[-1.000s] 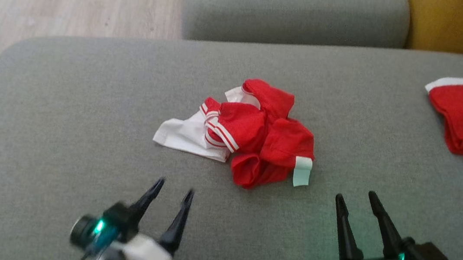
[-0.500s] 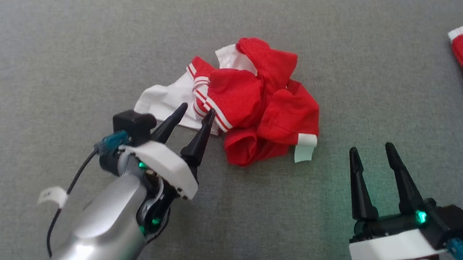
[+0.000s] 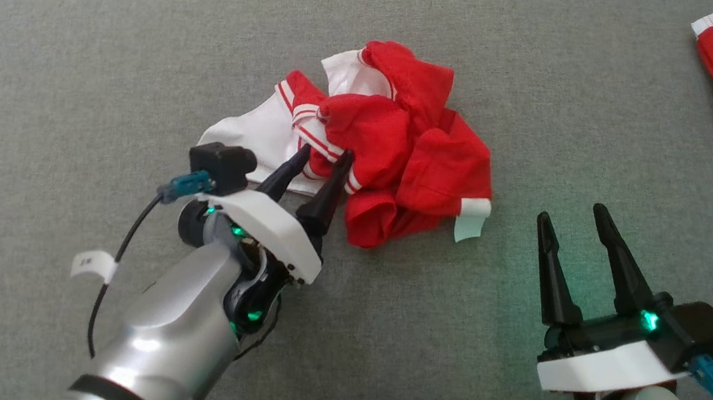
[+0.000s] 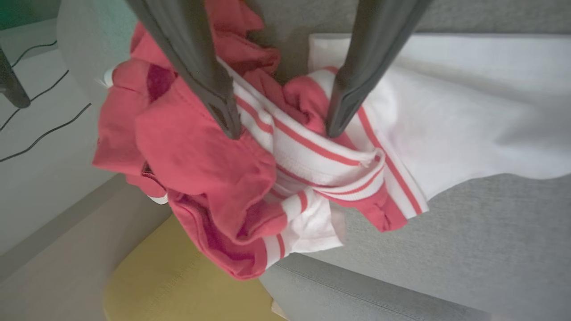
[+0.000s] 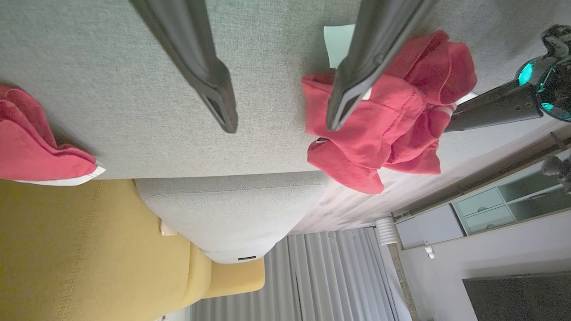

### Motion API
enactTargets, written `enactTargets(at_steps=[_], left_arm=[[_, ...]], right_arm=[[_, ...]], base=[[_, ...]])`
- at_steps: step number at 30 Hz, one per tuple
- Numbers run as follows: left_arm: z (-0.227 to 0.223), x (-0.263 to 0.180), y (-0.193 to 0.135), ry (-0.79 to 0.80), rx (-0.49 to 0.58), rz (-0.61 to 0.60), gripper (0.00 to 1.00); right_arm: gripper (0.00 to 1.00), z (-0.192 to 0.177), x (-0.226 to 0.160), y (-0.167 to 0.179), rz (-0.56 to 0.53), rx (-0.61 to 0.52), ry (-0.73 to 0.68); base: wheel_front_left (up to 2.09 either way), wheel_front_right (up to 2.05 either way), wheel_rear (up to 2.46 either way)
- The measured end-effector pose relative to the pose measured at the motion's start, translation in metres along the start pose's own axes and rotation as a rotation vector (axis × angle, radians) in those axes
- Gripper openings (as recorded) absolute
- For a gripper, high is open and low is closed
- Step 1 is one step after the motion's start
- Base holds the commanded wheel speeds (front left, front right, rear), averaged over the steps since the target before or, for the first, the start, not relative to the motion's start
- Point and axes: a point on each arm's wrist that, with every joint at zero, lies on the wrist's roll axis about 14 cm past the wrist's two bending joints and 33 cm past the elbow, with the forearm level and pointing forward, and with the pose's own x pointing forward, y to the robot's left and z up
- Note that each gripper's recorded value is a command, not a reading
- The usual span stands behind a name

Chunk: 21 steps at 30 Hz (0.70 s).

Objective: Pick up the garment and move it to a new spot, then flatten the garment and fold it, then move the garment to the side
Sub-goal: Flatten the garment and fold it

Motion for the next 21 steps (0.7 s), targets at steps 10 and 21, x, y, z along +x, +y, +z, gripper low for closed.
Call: enactTargets(at_steps=[10, 21], left_arm=[[0.02, 0.008, -0.033, -0.039, 0.093, -0.116, 0.0], [0.118, 0.034, -0.166, -0.227, 0.189, -0.469, 0.0]], right_arm=[[1.0, 0.009, -0.003, 0.001, -0.003, -0.001, -0.027], [1.0, 0.04, -0.023, -0.003, -0.064, 0.016, -0.118]], base=[[0.0, 0.0, 0.0], [0.0, 0.0, 0.0]])
